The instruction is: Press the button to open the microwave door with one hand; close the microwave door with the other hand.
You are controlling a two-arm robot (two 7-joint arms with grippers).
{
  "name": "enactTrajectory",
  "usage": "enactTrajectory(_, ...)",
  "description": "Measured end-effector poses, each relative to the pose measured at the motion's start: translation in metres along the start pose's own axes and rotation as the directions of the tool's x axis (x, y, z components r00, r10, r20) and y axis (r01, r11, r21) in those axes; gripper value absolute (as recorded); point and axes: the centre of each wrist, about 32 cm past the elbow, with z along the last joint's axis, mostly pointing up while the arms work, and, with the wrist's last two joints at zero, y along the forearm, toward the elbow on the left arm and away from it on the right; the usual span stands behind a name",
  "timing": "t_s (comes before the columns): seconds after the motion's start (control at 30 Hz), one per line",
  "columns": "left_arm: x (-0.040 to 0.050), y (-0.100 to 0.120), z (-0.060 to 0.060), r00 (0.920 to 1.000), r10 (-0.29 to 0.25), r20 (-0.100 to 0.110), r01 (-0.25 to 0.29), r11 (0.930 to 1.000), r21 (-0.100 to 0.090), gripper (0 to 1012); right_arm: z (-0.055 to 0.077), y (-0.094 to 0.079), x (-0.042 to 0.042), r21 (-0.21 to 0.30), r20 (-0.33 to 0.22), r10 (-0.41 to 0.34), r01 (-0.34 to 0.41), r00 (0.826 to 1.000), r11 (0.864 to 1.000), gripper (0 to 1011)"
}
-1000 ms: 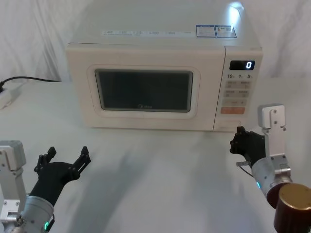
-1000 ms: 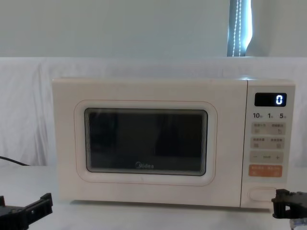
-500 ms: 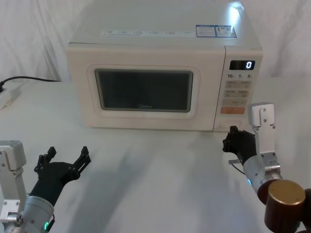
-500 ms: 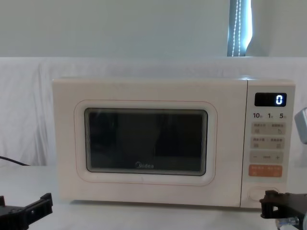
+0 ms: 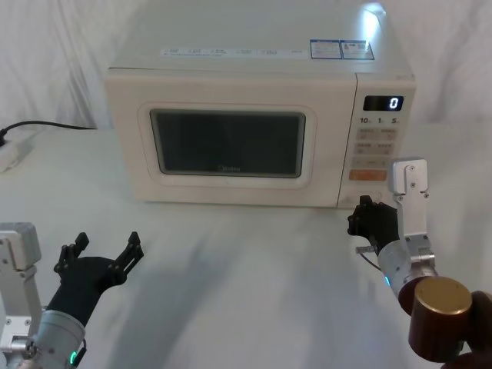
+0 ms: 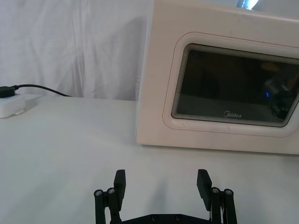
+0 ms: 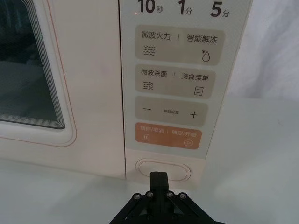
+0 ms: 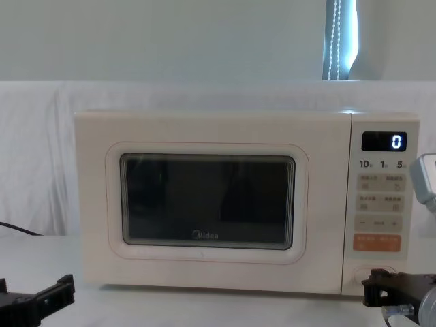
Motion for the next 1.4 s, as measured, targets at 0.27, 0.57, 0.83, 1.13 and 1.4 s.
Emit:
enactTrajectory(0.27, 0.0, 0.0, 0.0, 1.0, 0.0, 0.0, 0.0, 1.0, 0.0, 1001, 0.0, 0.003, 0.0008, -0.005, 0.003, -0.008, 0.008, 1.0, 1.0, 0)
enactTrajectory(0.57, 0.0, 0.0, 0.0, 1.0, 0.0, 0.0, 0.0, 1.0, 0.0, 1001, 0.0, 0.005, 0.0019, -0.01, 0.014, -0.011, 0.011, 1.0, 1.0, 0)
enactTrajectory(0.83, 0.0, 0.0, 0.0, 1.0, 0.0, 0.0, 0.0, 1.0, 0.0, 1001, -0.001, 0.007, 0.003, -0.016, 0.018, -0.012, 0.013, 1.0, 1.0, 0)
enactTrajectory(1.13, 0.0, 0.0, 0.0, 1.0, 0.0, 0.0, 0.0, 1.0, 0.0, 1001, -0.002, 0.009, 0.0034, -0.022, 0.022, -0.014, 0.014, 1.0, 1.0, 0)
enactTrajectory(1.4, 0.0, 0.0, 0.0, 1.0, 0.0, 0.0, 0.0, 1.0, 0.0, 1001, -0.003, 0.012, 0.0034, -0.026, 0.025, -0.018, 0.019, 1.0, 0.999, 0)
